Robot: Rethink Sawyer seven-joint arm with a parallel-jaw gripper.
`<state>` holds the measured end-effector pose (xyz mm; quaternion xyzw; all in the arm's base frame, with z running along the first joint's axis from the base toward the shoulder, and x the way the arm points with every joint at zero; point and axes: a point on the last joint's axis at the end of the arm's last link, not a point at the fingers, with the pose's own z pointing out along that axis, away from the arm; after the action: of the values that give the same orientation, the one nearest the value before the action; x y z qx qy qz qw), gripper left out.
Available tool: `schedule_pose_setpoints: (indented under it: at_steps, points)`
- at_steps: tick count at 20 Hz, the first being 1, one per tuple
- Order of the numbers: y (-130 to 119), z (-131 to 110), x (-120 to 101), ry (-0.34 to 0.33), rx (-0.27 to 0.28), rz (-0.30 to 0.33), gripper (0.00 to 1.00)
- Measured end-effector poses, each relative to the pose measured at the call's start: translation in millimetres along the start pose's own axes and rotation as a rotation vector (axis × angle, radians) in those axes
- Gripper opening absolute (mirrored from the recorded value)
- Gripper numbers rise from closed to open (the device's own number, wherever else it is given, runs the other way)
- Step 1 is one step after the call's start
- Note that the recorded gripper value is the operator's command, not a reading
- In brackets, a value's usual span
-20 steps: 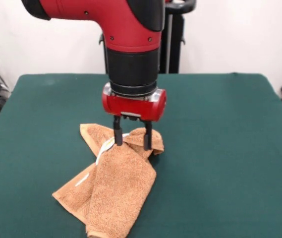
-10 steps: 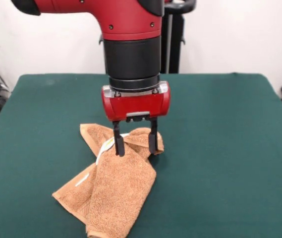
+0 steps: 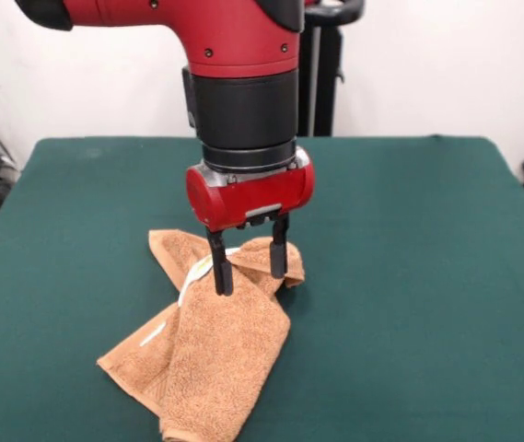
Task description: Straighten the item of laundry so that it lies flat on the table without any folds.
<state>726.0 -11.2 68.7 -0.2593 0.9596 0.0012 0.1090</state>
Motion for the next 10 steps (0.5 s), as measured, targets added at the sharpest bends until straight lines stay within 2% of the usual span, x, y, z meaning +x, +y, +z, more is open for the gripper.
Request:
schedule_pose_setpoints:
  at_steps: [3, 10]
  points:
    - [2.0, 1.1, -0.3, 0.002, -0.001, -0.022, 1.0]
    - [2.4, 2.6, 1.7, 0.009, 0.001, -0.029, 1.0]
